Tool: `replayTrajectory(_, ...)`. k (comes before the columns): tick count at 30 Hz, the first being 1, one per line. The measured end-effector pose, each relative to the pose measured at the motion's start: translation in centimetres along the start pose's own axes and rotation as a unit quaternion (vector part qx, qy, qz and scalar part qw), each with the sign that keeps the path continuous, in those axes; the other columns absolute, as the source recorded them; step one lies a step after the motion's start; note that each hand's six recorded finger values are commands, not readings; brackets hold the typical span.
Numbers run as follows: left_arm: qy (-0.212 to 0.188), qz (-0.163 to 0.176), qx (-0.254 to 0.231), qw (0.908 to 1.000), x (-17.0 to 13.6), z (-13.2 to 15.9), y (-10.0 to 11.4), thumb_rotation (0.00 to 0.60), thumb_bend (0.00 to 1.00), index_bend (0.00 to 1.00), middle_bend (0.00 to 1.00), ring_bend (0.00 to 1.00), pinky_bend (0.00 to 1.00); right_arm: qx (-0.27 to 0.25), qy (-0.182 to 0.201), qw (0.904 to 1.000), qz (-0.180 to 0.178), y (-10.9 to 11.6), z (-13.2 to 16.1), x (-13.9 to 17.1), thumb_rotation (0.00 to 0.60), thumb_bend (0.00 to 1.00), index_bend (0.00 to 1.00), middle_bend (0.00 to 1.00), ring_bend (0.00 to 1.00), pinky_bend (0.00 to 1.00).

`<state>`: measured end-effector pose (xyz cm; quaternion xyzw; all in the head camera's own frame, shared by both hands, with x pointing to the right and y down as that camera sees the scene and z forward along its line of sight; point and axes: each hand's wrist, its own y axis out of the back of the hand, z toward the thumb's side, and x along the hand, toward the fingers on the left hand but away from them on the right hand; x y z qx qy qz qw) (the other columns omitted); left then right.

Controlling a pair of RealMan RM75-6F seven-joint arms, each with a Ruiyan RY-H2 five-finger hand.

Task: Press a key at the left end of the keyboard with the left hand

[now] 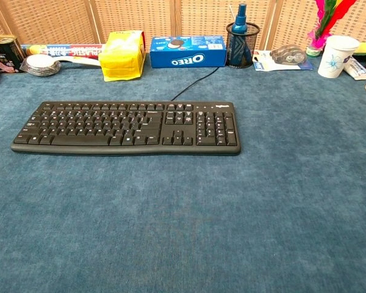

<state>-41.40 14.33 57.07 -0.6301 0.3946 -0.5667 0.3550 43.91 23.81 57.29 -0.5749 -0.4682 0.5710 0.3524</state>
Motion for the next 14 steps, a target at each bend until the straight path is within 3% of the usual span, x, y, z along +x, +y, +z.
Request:
replayTrajectory(6, 0.023, 0.010, -0.011, 0.9996, -4.3, -1.8, 0.5, 0.000, 0.11, 0.39, 0.71, 0.61, 0.61, -0.002, 0.008, 1.0000, -0.002, 0.2, 0.5, -0.2, 0.000, 0.27, 0.31, 0.36, 0.34, 0.34)
replayTrajectory(14, 0.046, 0.014, -0.021, 0.9986, -9.0, -3.4, 0.5, 0.000, 0.11, 0.39, 0.70, 0.61, 0.61, -0.004, 0.028, 0.9996, 0.007, -0.3, 1.6, -0.5, 0.000, 0.27, 0.31, 0.36, 0.34, 0.34)
